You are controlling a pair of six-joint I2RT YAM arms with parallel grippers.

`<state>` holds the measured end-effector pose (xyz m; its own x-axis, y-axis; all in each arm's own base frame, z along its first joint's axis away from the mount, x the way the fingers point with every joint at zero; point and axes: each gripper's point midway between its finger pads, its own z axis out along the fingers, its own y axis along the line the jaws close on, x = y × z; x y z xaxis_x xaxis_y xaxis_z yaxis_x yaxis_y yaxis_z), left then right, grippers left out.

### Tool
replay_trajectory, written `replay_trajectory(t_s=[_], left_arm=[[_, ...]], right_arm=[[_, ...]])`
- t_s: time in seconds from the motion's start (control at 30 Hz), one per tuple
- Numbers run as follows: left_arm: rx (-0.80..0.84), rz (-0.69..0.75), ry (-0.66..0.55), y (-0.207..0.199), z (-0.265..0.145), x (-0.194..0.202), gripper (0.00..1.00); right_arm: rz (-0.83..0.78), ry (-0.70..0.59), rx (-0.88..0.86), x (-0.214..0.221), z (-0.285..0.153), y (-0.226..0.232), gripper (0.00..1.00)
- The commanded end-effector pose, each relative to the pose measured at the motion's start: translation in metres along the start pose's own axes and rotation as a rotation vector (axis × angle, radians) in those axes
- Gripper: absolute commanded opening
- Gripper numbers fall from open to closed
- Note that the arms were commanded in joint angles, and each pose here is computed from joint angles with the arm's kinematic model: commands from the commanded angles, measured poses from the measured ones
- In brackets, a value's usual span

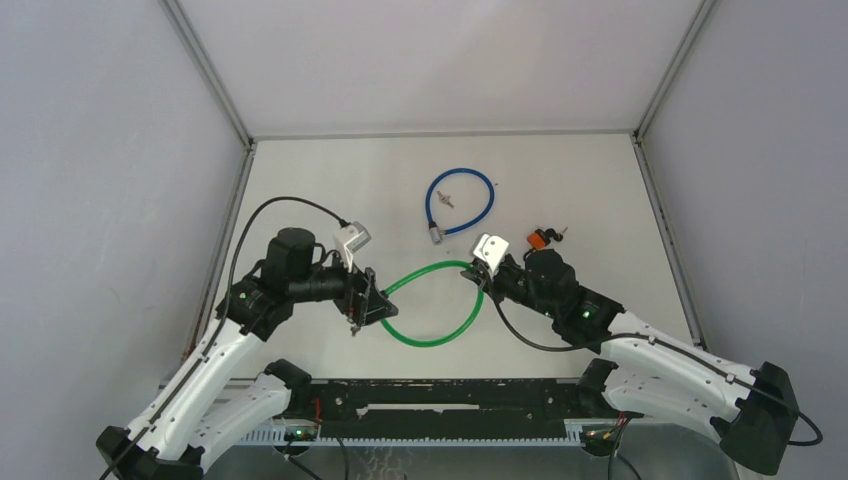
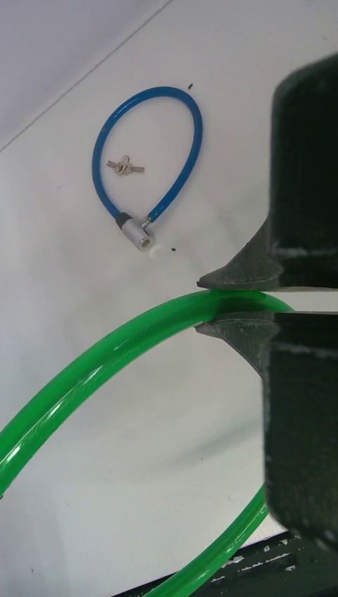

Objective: Lock with the key
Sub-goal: Lock the lock.

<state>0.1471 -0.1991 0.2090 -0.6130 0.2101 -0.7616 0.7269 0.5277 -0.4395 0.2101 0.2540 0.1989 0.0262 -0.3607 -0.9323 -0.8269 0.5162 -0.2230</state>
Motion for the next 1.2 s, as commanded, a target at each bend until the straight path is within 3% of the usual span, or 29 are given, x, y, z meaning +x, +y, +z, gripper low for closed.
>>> replay_trajectory(t_s=[0.0,0.23,0.67,0.73,0.83,0.97,1.17], left_arm=[[0.038,0.058,-0.07,-0.015,-0.011,-0.027,0.91],[0.028,0.05,-0.048,-0.013,-0.011,-0.027,0.74],[0.03,0.048,-0.019,-0.015,-0.014,-0.022,0.69],[0.022,0.049,-0.024,-0.014,-0.015,-0.023,0.62],[0.018,0.048,-0.021,-0.014,-0.015,-0.021,0.63],[0.017,0.042,-0.011,-0.012,-0.013,-0.018,0.74],[0.024,0.035,0.0,-0.01,-0.009,-0.017,0.77]], right_arm=[[0.003,-0.12,-0.011,-0.042,-0.002,-0.003,0.0],[0.004,-0.109,-0.012,-0.039,-0.002,-0.002,0.0],[0.007,-0.094,-0.013,-0.035,0.0,-0.003,0.0],[0.007,-0.095,-0.014,-0.035,0.0,-0.003,0.0],[0.007,-0.092,-0.016,-0.034,0.001,-0.002,0.0],[0.008,-0.094,-0.015,-0.035,0.001,-0.003,0.0],[0.007,-0.097,-0.018,-0.036,0.0,-0.002,0.0]])
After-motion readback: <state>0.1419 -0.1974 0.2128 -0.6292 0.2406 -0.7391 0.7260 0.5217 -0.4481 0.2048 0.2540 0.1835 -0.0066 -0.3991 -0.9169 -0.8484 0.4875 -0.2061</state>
